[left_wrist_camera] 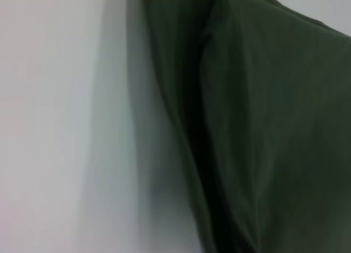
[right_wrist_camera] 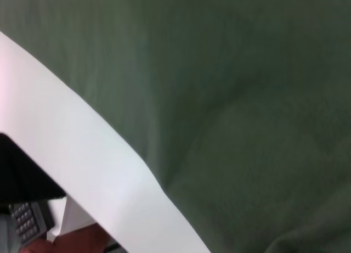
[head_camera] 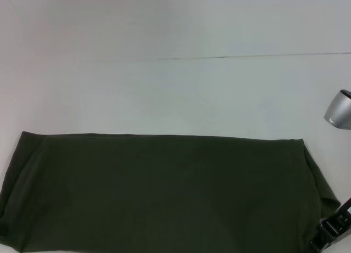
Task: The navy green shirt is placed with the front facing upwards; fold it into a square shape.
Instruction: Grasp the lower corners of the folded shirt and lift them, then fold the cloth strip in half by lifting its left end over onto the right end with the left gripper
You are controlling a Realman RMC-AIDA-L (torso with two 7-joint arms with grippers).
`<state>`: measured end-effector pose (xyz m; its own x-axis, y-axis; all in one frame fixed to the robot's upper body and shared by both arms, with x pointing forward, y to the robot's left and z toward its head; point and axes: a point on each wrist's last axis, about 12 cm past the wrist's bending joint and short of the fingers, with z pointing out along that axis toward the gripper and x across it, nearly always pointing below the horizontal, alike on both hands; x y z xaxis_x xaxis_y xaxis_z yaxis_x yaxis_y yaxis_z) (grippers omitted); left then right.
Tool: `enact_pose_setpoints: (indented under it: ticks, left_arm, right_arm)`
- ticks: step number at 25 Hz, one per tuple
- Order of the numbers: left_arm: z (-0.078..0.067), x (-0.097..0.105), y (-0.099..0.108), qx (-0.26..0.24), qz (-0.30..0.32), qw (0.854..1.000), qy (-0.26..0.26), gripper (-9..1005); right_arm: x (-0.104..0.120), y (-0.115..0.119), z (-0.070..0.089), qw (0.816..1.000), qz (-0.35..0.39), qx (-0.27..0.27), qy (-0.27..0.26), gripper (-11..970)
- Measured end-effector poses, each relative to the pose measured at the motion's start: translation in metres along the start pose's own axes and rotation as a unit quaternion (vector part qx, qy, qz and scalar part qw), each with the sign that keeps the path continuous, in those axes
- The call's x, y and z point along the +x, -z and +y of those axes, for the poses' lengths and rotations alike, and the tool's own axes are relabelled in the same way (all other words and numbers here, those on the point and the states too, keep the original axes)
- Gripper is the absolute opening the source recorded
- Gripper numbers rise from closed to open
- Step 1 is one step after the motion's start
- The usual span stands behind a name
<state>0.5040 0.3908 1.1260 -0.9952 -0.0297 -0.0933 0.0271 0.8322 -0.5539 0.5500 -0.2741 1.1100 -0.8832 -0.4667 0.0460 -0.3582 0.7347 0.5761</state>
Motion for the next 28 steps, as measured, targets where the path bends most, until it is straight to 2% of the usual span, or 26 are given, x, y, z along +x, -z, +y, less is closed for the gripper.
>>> enact_pose_setpoints:
  ticks: [14,19,22,23,27,28]
  left_arm:
    - [0.004,-0.009,0.006,-0.012,-0.038,0.999,0.004,56]
    - [0.005,-0.01,0.007,-0.014,-0.042,0.999,0.004,56]
    - [0.006,-0.01,0.008,-0.012,-0.048,0.999,0.005,57]
    - [0.006,-0.009,0.008,-0.011,-0.049,0.999,0.004,57]
    - [0.007,-0.009,0.008,-0.01,-0.05,0.999,0.003,58]
    - [0.007,-0.009,0.007,-0.009,-0.05,0.999,0.003,58]
  right_arm:
    - [0.0,0.01,-0.001,1.0,0.006,0.008,-0.008,36]
    - [0.001,0.019,-0.004,1.0,-0.004,0.01,-0.014,223]
    - [0.001,0.035,-0.004,0.999,-0.042,-0.01,-0.011,466]
    - [0.001,0.042,-0.005,0.998,-0.058,-0.022,-0.007,514]
    - [-0.001,0.065,-0.002,0.984,-0.15,-0.082,0.046,706]
    - [-0.003,0.067,0.0,0.977,-0.176,-0.1,0.071,723]
